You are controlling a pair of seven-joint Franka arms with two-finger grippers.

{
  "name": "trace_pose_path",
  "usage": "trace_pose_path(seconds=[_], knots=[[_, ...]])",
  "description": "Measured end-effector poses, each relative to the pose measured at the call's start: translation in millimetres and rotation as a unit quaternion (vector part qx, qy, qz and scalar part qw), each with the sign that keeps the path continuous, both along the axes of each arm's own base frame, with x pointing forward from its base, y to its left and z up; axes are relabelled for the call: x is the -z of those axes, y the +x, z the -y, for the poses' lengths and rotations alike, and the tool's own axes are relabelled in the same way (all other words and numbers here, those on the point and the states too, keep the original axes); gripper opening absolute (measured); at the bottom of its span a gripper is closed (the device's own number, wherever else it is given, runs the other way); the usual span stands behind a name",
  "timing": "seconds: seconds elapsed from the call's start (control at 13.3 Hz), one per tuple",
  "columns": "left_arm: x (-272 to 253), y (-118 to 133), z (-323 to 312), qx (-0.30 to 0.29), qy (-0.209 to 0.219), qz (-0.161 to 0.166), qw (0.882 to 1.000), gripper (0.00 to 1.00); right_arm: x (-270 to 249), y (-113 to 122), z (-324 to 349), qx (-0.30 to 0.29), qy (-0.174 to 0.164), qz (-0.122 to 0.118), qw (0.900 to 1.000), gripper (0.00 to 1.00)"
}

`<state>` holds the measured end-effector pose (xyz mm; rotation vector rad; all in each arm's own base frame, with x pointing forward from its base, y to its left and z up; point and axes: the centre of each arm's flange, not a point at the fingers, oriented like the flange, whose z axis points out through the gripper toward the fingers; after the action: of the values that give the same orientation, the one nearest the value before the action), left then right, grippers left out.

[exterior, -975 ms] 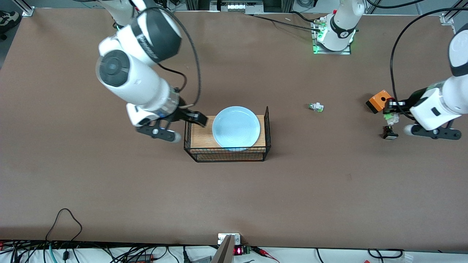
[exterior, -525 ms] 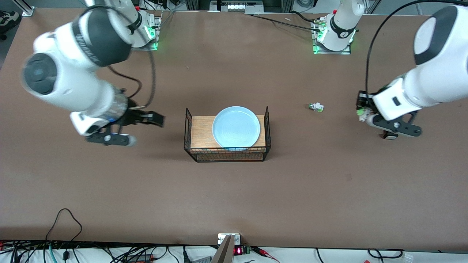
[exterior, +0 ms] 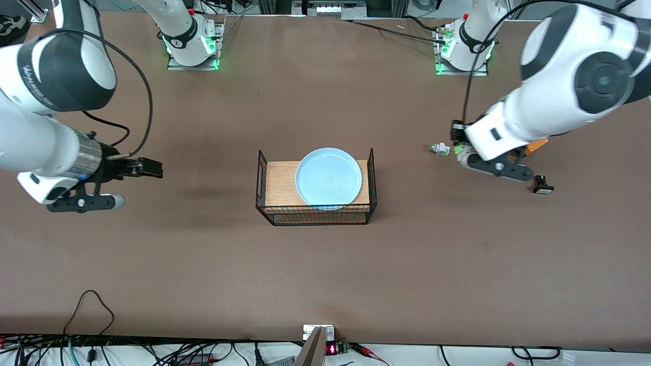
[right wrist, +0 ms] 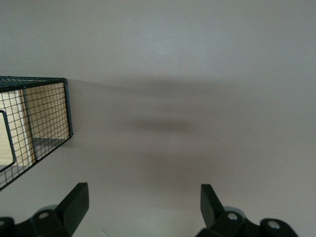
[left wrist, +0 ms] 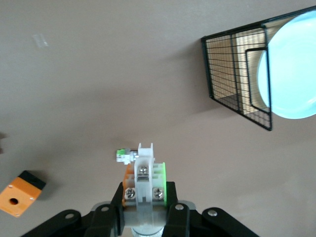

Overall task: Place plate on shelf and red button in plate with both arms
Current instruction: 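Move the white button block over the plate with the left gripper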

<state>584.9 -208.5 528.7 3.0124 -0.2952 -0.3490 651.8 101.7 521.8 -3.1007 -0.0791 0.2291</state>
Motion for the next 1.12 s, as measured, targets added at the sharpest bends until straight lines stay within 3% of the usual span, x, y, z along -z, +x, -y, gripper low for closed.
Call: trace_pose_path(seconds=[0.53,0.97,1.12], knots=[[27.3,-12.3,102.5,-0.044,0.003,0.020,0.999,0.34,-32.5,-33.0,30.2,0.001,-0.027,-0.052,0.998,1.00],[53.4,0.0,147.6,-0.073,-0.005,0.022,0.997,0.34,-33.5,-34.3,33.1,-0.018,-0.025,-0.054,0.998,1.00],[61.5,0.2,159.9,-0.081,-0.008,0.025,0.996,0.34,-33.3,-38.1,29.3,-0.022,-0.025,-0.065,0.997,1.00]])
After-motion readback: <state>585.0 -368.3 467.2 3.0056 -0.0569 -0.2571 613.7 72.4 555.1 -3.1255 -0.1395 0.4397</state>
